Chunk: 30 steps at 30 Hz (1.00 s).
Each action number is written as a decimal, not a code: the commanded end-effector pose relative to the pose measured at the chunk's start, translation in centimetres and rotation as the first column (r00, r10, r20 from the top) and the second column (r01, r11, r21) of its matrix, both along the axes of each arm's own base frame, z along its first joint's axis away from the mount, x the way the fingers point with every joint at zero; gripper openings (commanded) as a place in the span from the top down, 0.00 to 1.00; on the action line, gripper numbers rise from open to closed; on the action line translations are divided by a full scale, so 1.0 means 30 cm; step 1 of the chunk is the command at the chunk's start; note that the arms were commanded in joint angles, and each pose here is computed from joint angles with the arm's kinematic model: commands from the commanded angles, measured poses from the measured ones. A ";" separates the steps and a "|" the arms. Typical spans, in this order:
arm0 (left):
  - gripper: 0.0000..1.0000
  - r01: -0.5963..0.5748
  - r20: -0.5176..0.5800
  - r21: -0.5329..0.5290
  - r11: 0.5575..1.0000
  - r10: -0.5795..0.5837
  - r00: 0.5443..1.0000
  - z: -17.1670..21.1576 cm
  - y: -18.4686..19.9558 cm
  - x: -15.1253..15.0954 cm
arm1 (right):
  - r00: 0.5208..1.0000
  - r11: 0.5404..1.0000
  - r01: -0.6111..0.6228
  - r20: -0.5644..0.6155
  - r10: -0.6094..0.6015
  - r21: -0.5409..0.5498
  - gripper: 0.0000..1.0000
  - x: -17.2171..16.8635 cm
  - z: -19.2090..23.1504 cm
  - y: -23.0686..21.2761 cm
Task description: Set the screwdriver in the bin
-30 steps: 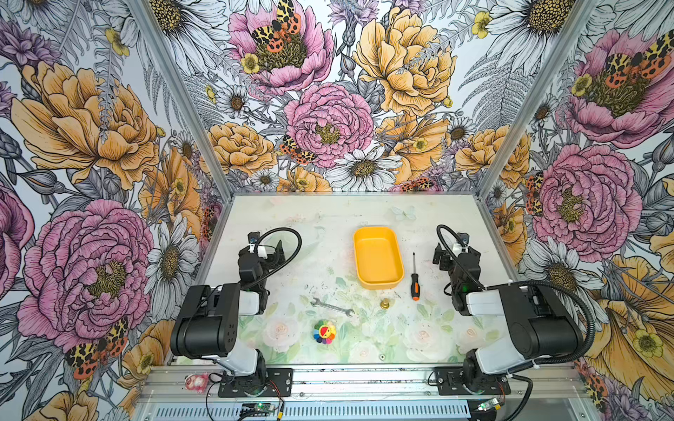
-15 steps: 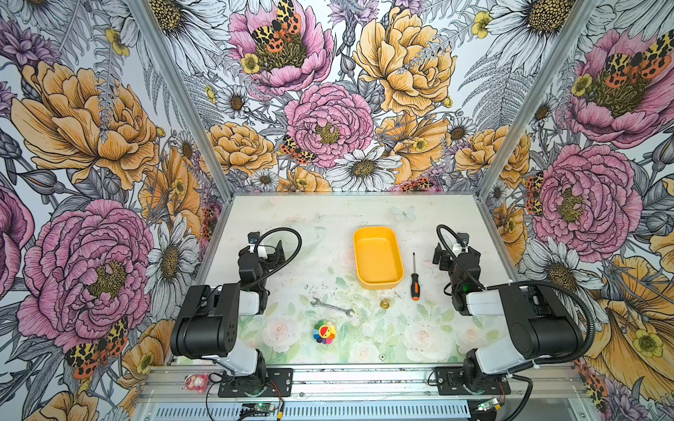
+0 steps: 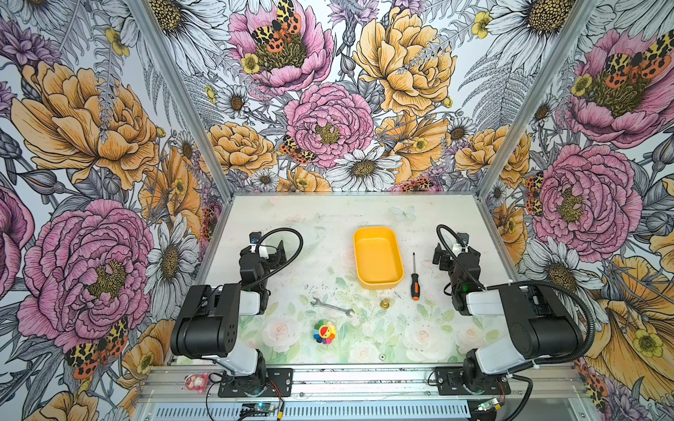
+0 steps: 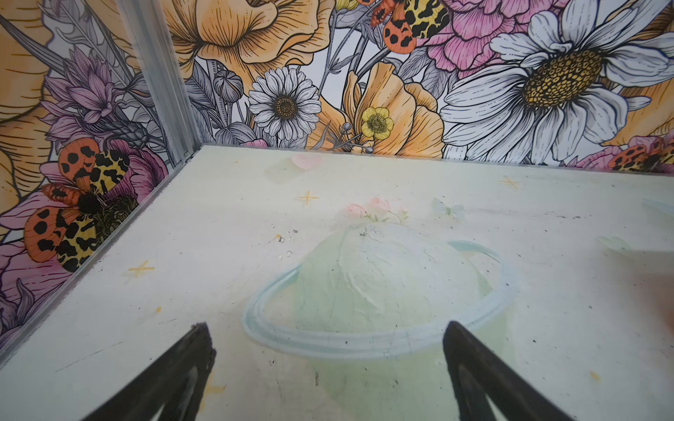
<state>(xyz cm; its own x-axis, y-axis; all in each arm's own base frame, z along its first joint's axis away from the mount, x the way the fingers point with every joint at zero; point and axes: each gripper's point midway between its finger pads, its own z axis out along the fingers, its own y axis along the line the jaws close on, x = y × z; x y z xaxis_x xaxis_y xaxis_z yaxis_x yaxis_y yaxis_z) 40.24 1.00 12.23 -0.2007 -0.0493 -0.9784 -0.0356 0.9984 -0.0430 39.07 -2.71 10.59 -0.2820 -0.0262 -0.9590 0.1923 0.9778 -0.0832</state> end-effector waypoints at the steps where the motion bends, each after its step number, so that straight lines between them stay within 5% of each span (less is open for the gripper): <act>1: 0.01 0.056 0.038 0.024 0.998 -0.057 0.998 0.028 -0.036 -0.001 | 1.000 1.000 -0.003 0.030 0.003 0.010 0.00 0.020 0.031 -0.001; 18: 0.01 0.083 0.047 0.031 0.996 -0.084 0.995 0.136 -0.059 -0.040 | 1.000 1.000 0.020 0.014 -0.020 0.013 0.04 -0.020 0.121 0.003; 24: 0.01 0.253 -0.030 -0.074 0.965 -0.256 0.966 0.210 -0.197 -0.064 | 0.992 0.972 -0.059 -0.095 0.083 0.226 0.06 -0.106 0.195 0.099; 27: 0.01 0.246 -0.042 -0.028 0.969 -0.247 0.968 0.230 -0.253 -0.090 | 0.971 0.939 -0.070 -0.194 0.142 0.337 0.06 -0.164 0.169 0.163; 30: 0.01 0.281 -0.045 -0.092 0.955 -0.286 0.957 0.247 -0.304 -0.108 | 0.935 0.905 -0.077 -0.285 0.211 0.419 0.07 -0.231 0.124 0.246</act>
<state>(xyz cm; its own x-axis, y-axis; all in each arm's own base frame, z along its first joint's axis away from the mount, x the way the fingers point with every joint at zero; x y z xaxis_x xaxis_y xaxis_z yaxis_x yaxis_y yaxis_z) 37.53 -7.42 20.76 -0.1857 -0.0335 -0.9820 0.2408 0.9674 -0.0785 35.56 2.31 19.34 -0.3570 0.1980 -0.9129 0.0644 0.9802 0.1874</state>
